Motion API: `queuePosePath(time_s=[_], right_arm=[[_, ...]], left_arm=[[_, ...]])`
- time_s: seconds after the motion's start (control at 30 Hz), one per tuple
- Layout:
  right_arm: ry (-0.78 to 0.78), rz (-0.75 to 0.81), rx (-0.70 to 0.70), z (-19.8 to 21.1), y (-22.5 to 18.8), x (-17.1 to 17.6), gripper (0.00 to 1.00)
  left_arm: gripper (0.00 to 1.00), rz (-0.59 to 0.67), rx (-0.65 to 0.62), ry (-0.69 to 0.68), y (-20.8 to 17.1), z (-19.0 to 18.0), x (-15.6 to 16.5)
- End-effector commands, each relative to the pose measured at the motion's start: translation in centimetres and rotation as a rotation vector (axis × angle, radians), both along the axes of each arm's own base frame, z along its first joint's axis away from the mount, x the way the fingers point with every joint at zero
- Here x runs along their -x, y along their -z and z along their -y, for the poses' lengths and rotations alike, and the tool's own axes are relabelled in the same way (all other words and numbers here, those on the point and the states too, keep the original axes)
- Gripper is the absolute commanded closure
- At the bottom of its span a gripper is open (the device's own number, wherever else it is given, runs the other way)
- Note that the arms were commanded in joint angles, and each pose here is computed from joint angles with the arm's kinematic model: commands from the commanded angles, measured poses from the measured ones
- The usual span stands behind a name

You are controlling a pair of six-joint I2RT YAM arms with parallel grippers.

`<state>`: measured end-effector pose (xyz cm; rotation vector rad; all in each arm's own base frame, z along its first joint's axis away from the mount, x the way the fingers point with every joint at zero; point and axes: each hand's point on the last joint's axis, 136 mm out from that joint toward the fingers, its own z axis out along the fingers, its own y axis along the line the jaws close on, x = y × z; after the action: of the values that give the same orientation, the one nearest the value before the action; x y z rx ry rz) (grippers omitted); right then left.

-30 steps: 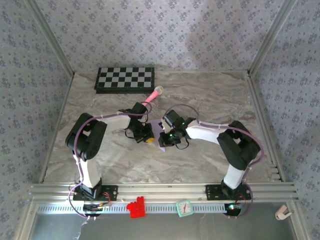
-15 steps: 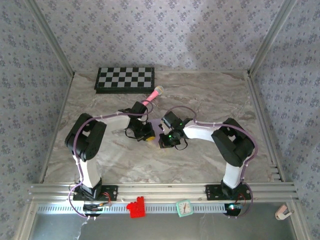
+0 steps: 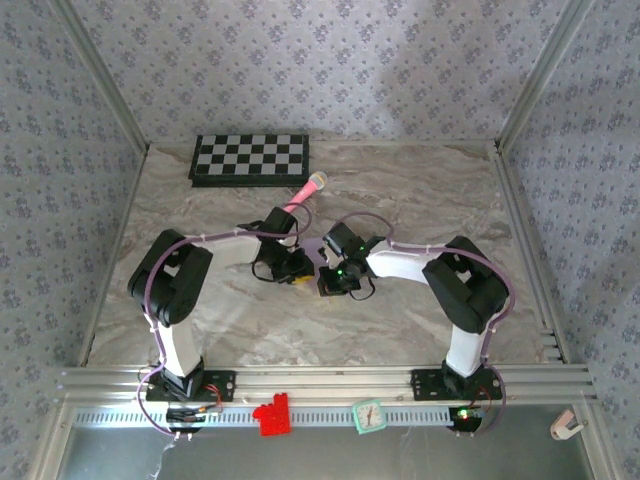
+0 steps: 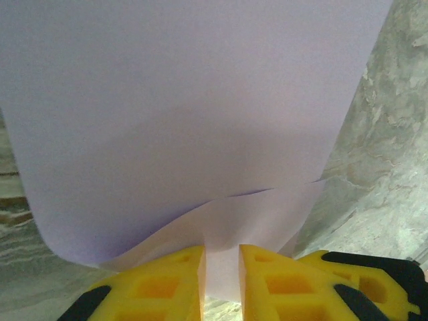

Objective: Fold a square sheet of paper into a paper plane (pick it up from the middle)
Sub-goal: Third fold the triangle at the center of the table.

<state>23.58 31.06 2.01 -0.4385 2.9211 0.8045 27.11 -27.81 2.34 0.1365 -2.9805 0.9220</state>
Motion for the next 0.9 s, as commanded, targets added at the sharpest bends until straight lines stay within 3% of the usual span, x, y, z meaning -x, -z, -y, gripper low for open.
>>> queuePosePath(time_s=[0.0, 0.33, 0.57, 0.87], right_arm=[[0.029, -0.056, 0.091, 1.6, 2.5, 0.9, 0.92], [0.08, -0.108, 0.175, 3.8, 4.4, 2.2, 0.93], [0.119, -0.136, 0.204, 4.9, 5.1, 2.4, 0.93], [0.125, -0.136, 0.18, 4.5, 4.7, 1.8, 0.93]], left_arm=[[0.79, 0.048, -0.068, -0.005, 0.7, -1.1, -0.4], [0.82, 0.1, -0.248, -0.036, 3.2, -5.1, -1.1], [0.8, 0.181, -0.242, -0.04, 2.9, -7.6, -2.8], [0.79, 0.271, -0.186, -0.08, -1.4, -8.5, -5.7]])
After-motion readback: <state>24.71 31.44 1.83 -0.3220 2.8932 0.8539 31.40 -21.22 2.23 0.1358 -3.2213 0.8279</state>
